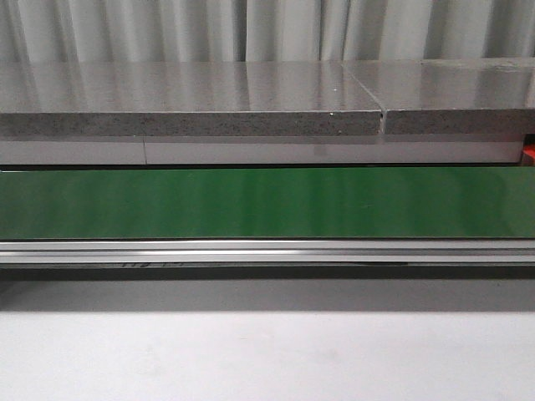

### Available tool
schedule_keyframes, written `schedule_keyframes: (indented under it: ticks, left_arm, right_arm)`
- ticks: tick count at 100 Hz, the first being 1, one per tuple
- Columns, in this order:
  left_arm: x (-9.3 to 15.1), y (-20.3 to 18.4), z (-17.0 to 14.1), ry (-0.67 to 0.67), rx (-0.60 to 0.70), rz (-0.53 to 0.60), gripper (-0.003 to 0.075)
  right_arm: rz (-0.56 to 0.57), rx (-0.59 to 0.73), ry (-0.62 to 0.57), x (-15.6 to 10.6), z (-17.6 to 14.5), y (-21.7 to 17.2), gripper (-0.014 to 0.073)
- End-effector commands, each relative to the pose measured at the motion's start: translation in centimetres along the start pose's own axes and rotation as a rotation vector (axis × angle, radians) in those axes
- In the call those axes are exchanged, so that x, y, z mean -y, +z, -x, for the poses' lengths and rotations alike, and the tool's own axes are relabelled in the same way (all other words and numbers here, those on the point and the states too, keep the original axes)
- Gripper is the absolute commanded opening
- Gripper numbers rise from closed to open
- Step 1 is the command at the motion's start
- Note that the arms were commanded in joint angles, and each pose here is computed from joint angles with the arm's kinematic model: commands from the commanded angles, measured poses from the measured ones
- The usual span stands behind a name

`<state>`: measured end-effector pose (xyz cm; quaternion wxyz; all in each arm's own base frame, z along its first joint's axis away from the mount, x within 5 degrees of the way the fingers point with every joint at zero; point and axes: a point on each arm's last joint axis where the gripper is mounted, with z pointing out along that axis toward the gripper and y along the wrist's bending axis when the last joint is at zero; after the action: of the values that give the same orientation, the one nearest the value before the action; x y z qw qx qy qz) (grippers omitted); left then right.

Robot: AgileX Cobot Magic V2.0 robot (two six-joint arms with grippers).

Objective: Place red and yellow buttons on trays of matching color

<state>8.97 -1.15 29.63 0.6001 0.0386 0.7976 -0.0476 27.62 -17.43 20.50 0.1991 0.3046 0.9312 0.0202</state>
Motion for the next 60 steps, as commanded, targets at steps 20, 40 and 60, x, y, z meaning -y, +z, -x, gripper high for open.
schedule_keyframes:
  ticks: [20,40,60]
  left_arm:
    - [0.1,-0.3,1.6,-0.013,0.106,-0.014,-0.0019]
    - [0.1,-0.3,1.6,-0.013,0.106,-0.014,-0.0019]
    - [0.1,-0.3,1.6,-0.013,0.106,-0.014,-0.0019]
  right_arm:
    - [0.011,0.074,0.005,-0.3,1.0,-1.9,0.0487]
    - [0.016,0.113,0.009,-0.4,1.2,-2.7,0.0605]
    - [0.042,0.217,0.014,-1.1,1.3,-5.8,0.0605]
